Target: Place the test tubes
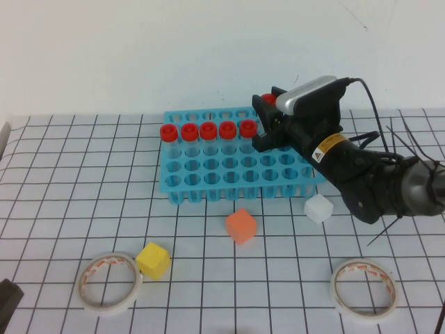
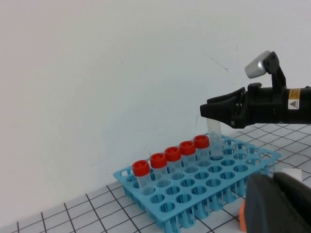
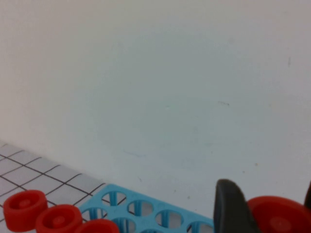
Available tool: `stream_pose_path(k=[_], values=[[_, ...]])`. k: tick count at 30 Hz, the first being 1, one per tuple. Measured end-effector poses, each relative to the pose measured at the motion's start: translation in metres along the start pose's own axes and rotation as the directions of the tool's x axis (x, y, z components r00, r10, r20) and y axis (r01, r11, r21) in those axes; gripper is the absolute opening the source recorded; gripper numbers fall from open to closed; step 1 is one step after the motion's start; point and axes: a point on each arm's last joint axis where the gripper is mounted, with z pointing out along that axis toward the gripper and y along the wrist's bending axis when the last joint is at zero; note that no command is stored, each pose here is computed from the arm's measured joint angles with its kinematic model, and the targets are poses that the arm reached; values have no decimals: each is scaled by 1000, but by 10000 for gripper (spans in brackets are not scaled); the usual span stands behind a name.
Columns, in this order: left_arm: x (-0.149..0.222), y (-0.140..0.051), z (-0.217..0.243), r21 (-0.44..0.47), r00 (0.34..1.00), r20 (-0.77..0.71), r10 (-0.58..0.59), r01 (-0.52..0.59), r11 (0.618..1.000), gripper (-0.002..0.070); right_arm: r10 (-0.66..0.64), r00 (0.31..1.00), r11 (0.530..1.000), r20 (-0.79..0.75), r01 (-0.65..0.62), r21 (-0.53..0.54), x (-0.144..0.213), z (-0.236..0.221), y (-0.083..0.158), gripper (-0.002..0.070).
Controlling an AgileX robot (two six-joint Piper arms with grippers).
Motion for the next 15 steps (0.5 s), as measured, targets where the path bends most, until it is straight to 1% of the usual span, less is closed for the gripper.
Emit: stream_pose_path(k=[6,15], values=[[0,0,0,0,1000,0,0,0,1000,-1,-6,1000,1000,-22,5,-5,6,3,0,283],[0,0,0,0,1000,0,0,0,1000,-1,-5,1000,1000,-25,5,-3,6,4,0,283]])
